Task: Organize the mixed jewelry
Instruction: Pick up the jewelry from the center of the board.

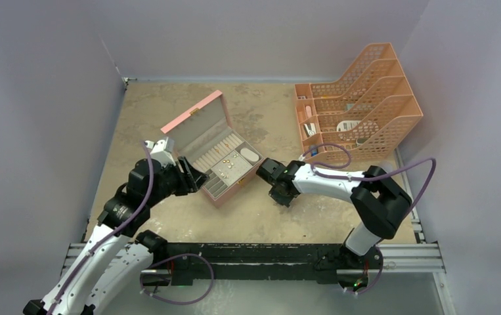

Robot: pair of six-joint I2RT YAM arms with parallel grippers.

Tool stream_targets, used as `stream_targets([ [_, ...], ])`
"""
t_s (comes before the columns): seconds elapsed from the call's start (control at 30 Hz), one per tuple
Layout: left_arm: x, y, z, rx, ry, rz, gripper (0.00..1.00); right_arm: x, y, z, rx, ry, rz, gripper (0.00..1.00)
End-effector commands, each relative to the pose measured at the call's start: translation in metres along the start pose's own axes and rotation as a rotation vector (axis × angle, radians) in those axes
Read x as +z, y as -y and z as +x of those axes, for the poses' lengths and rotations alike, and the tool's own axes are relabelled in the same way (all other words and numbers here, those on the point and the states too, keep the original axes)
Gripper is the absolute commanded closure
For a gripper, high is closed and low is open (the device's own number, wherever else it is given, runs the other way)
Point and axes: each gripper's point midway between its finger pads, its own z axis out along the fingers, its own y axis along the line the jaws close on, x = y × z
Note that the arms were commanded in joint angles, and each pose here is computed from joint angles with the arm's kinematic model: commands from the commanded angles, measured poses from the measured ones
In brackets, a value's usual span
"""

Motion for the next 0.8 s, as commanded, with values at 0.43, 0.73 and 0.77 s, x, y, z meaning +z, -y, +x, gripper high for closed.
stream_targets([
  [0.43,0.026,0.034,0.038,-0.185,-0.189,0.223,0.52,-0.045,-0.033,-0.021,-0.127,0.053,-0.294,1.0],
  [0.73,0.035,0.056,0.055,-0.334,-0.316,0.347,0.52,-0.112,-0.089,-0.02,-0.263,0.057,-0.742,1.0],
  [0.77,0.036,0.059,0.054,-0.359,-0.321,0.356,0.52,-0.123,-0.094,-0.02,-0.275,0.062,-0.803,1.0],
])
